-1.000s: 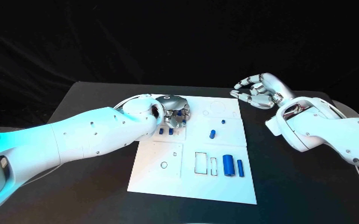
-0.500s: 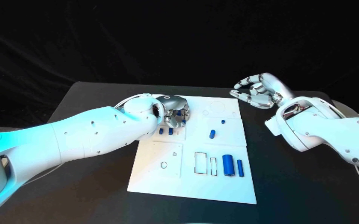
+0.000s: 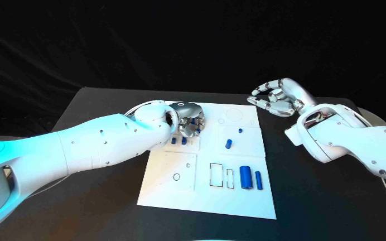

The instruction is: Assemble the parts on the task board

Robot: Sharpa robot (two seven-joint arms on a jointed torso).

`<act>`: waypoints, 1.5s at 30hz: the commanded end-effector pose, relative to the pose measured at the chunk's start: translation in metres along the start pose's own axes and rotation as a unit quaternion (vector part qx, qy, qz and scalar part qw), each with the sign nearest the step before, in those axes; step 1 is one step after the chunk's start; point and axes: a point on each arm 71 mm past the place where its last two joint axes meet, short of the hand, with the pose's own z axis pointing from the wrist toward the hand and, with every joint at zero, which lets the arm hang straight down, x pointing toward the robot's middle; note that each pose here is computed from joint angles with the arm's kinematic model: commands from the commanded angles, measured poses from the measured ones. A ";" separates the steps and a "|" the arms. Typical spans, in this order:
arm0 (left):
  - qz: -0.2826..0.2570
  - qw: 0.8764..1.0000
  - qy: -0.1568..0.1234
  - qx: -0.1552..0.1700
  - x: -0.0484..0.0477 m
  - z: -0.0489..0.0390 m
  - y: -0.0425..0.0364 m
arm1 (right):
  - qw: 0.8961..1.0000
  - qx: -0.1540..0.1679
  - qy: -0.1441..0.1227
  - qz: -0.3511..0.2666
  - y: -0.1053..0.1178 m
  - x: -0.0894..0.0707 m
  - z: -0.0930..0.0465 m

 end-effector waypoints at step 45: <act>-0.088 0.994 -0.034 -0.049 -0.0171 -0.0536 0.0507 | 1.000 -0.003 -0.001 -0.003 -0.002 -0.001 -0.002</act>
